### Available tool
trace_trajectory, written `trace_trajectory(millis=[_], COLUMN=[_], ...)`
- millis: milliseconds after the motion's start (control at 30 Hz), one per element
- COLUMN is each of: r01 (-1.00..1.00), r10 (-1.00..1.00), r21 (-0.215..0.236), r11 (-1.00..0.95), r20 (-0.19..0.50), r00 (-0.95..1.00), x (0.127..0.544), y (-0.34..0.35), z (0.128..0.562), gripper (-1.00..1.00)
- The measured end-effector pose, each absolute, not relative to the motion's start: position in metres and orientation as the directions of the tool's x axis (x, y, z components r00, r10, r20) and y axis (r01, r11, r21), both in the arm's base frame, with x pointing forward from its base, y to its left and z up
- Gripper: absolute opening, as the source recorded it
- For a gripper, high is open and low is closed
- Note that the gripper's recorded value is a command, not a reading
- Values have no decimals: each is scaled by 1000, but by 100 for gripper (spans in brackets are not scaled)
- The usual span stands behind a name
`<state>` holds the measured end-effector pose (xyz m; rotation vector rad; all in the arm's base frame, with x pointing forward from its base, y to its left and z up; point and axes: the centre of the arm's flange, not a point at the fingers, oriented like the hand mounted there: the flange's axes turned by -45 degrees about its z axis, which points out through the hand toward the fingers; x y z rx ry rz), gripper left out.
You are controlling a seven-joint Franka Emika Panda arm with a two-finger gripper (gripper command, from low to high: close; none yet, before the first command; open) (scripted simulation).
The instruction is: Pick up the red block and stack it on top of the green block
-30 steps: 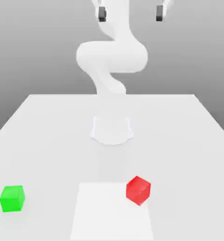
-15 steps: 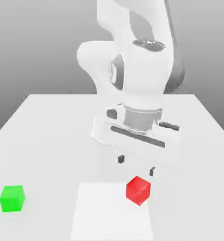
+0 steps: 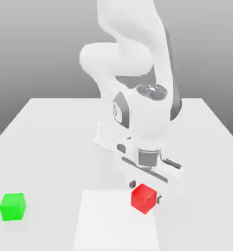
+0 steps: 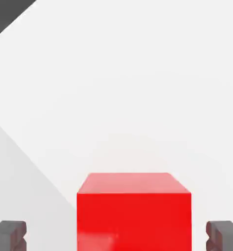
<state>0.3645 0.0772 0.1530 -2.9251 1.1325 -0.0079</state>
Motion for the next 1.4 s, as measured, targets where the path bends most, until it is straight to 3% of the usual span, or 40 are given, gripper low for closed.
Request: trace_trajectory(millis=[33,67,300,833,1033,1233,1400], r01=[-672,-672,-672,-674,-935,-975,-962], r10=[-672,-672,-672,-674,-935,-975,-962], r21=[-4,-2,-4,-4,-18,-6,-2], r11=[-740,-741,-741,-739,-355,221,273], r20=[1,1,2,2,-13,-5,1], r00=[740,741,741,739,356,-221,-273], x=[363,362,362,364,408,379,378], y=[77,76,77,77,-61,-263,-281], z=[147,144,144,209,228,244,194], gripper=[0,-100,-100,-100,-100,-100,-100])
